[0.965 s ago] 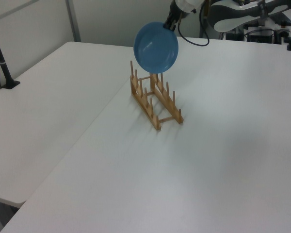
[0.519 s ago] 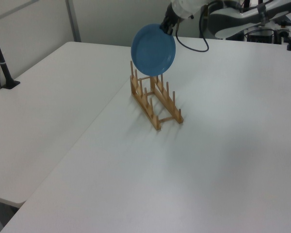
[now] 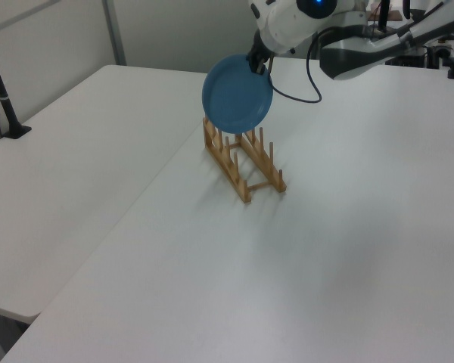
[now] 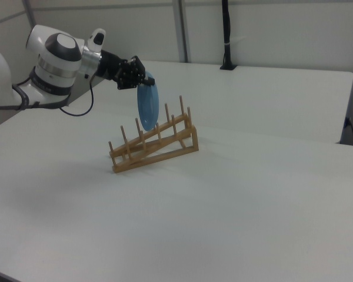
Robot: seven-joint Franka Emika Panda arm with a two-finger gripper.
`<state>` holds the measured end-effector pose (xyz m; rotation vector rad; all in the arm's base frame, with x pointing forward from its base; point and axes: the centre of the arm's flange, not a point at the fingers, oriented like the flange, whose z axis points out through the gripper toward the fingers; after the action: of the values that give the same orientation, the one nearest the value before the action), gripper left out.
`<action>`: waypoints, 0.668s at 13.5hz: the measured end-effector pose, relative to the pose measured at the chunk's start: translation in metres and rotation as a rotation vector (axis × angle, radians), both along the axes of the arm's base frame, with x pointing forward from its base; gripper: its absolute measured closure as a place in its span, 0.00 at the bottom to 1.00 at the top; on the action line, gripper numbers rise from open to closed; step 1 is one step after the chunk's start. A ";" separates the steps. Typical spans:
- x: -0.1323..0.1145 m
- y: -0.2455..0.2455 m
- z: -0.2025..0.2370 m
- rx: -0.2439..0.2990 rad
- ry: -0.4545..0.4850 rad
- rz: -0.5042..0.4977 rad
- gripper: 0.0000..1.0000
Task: Place plate in plate rack
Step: 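Carry the upright plate over the rack and lower it between pegs, then open the gripper and raise it away from the plate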
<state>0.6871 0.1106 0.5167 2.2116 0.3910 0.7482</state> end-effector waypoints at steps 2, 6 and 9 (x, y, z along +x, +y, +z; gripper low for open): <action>0.000 0.005 -0.014 -0.020 0.017 -0.009 0.95; -0.003 0.012 -0.048 -0.054 0.076 -0.016 0.95; -0.002 0.017 -0.061 -0.038 0.070 -0.038 0.87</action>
<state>0.6849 0.1275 0.4561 2.2077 0.3942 0.6392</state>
